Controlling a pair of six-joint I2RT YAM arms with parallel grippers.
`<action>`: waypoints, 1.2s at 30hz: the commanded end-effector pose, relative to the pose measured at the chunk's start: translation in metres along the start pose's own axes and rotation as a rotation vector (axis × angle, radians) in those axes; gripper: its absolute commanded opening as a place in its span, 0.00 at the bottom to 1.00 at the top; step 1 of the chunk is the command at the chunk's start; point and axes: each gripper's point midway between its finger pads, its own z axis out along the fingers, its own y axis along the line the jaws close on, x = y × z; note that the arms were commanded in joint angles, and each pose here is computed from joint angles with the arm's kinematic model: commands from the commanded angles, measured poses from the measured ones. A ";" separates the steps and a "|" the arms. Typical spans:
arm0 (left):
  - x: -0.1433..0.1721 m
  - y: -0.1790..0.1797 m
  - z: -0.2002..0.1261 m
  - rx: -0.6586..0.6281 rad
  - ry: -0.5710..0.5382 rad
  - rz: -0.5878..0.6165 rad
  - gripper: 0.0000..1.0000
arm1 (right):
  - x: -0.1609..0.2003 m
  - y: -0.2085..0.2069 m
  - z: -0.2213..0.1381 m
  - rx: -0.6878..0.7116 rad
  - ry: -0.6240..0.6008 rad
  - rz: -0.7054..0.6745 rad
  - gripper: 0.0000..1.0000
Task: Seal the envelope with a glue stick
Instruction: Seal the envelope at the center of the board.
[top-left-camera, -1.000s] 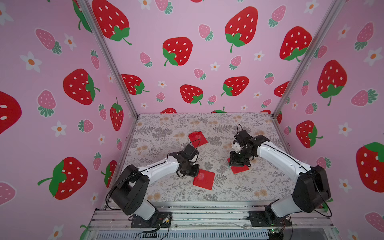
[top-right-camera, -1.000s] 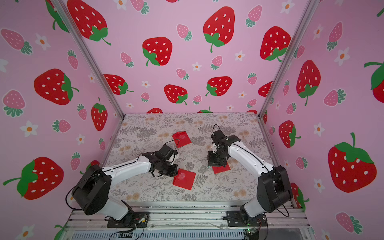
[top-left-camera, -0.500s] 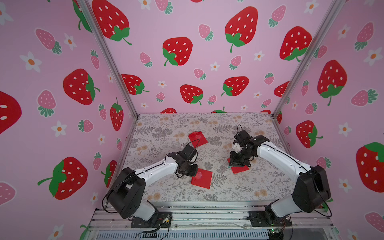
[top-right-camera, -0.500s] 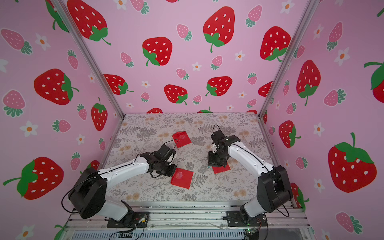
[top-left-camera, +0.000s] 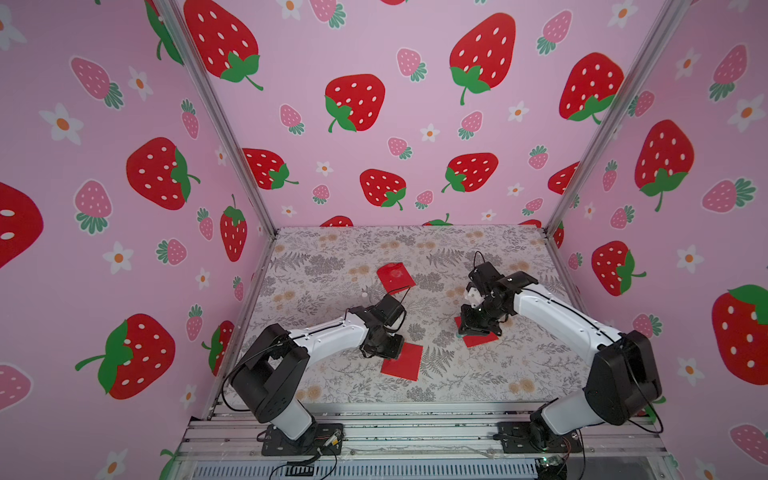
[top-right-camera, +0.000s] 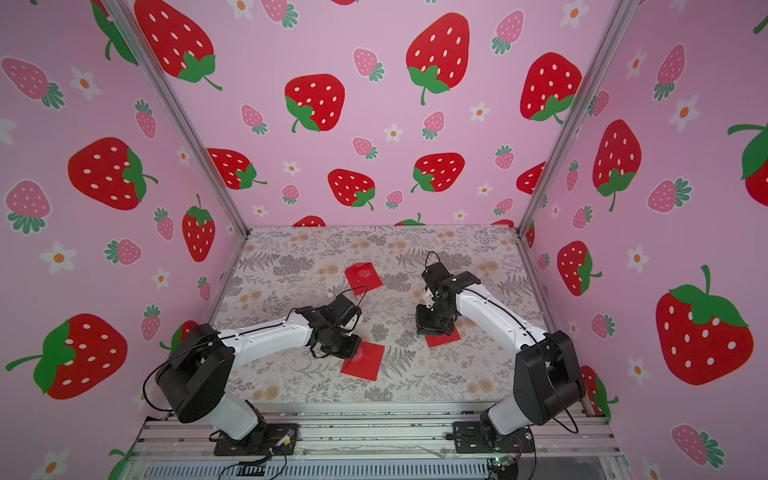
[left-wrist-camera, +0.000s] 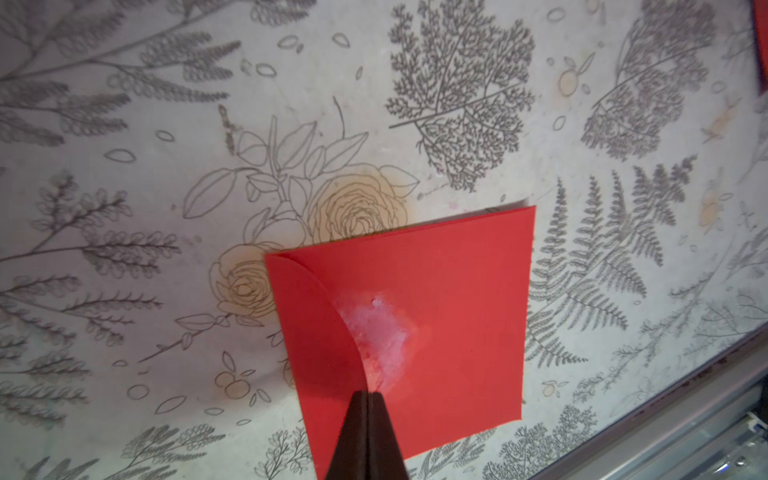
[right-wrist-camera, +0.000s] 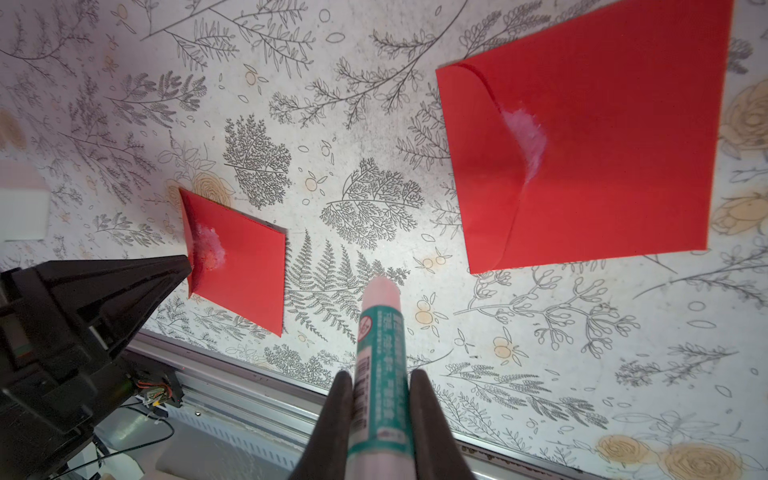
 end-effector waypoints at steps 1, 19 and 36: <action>-0.014 -0.015 -0.003 0.035 -0.026 -0.004 0.01 | 0.006 -0.003 0.007 0.005 0.034 -0.005 0.00; 0.004 -0.015 0.025 0.120 0.030 -0.073 0.28 | 0.014 -0.006 0.009 0.008 0.048 -0.002 0.00; 0.018 0.018 0.023 0.019 0.101 -0.042 0.10 | 0.013 -0.009 0.008 0.046 0.059 -0.012 0.00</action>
